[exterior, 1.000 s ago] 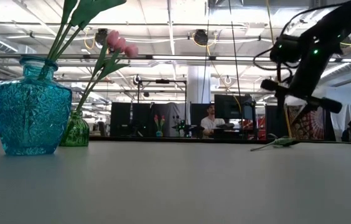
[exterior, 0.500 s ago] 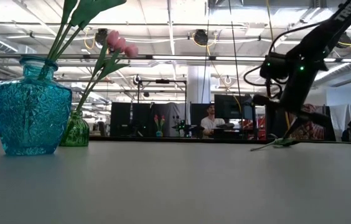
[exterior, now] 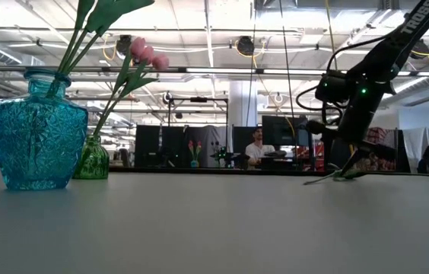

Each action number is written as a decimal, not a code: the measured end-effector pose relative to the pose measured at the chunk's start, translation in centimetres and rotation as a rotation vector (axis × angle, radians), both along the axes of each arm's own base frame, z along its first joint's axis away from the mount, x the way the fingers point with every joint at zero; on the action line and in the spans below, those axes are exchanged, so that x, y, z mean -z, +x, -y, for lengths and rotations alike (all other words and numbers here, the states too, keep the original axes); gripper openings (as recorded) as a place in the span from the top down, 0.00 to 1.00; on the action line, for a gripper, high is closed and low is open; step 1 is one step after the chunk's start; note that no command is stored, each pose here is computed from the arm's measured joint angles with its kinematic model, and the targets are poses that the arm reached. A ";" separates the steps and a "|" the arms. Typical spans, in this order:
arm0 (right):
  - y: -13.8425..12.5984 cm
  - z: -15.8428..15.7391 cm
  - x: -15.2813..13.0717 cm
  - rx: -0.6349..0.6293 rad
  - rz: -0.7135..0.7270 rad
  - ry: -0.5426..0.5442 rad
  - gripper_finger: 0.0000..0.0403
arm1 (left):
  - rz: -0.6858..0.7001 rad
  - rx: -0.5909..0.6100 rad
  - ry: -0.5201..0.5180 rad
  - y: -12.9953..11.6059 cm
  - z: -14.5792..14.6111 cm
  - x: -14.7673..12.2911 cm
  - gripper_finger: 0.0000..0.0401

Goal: Sort flowers into vase by color
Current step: Put the black flower into the red vase

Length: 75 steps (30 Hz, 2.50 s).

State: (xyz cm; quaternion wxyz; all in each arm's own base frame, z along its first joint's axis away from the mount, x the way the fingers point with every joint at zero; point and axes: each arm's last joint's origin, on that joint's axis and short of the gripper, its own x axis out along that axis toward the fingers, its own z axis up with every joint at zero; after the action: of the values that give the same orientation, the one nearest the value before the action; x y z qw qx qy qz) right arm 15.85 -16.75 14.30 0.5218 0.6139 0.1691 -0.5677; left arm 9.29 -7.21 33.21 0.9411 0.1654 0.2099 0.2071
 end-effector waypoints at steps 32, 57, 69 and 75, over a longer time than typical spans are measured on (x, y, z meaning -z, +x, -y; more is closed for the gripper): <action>0.4 -0.4 0.2 -0.063 -0.026 -0.003 0.92 | -0.006 0.007 -0.017 0.0 0.1 0.0 0.48; 0.6 -0.3 -2.4 -0.312 0.000 -0.233 1.00 | -0.006 0.007 -0.018 0.0 0.1 0.0 0.48; -0.1 -1.0 -5.7 -0.457 0.009 -0.461 1.00 | -0.261 0.205 -0.010 -0.1 0.5 0.6 0.48; -0.3 -1.5 -6.9 -0.507 0.009 -0.540 1.00 | -0.368 0.276 -0.102 -0.2 0.7 0.9 0.48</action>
State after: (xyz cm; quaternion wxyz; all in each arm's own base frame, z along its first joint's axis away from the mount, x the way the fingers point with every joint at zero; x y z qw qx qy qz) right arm 15.56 -15.23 21.19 0.7899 0.3951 0.1574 -0.4418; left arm 9.10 -7.89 32.26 0.9135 0.1798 0.3635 0.0320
